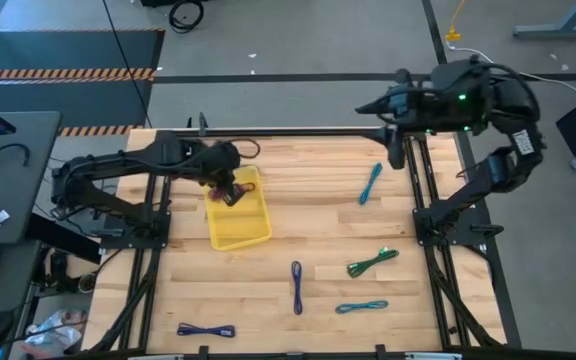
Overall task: Pick and place USB-C Cables
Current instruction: Put the pink charger cable into the yellow bin
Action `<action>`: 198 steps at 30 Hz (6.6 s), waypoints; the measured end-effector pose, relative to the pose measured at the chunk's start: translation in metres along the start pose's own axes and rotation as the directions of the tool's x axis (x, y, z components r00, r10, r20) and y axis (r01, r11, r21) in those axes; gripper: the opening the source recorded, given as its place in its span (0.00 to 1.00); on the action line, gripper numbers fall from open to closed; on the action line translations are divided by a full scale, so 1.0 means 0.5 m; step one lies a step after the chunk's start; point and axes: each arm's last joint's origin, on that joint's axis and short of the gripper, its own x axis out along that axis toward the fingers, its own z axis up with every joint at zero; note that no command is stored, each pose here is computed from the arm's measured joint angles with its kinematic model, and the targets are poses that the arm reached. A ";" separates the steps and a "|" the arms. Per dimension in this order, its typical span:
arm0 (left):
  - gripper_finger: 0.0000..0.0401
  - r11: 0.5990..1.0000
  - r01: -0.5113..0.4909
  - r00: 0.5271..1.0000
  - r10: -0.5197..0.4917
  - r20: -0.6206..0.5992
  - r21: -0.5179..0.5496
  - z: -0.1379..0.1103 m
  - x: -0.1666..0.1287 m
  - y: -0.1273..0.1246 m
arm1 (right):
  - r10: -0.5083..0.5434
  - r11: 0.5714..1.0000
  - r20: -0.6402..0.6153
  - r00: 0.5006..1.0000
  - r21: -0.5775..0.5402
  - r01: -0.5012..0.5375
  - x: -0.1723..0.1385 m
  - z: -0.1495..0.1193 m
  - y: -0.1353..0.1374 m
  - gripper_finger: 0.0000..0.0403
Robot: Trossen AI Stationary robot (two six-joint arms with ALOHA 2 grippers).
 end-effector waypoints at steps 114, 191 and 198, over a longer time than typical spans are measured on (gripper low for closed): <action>0.05 0.813 0.256 0.837 0.084 -0.541 0.523 0.014 0.319 -0.016 | 0.010 0.998 -0.059 0.998 0.067 -0.006 0.019 -0.007 0.005 0.54; 0.05 0.833 0.352 0.828 -0.065 -0.557 0.427 0.016 0.280 0.074 | 0.013 0.992 -0.012 1.000 0.127 -0.011 0.020 0.003 0.004 0.54; 0.05 0.818 0.367 0.859 -0.114 -0.500 0.444 0.022 0.291 0.061 | 0.013 0.992 -0.012 1.000 0.125 -0.011 0.020 0.003 0.004 0.54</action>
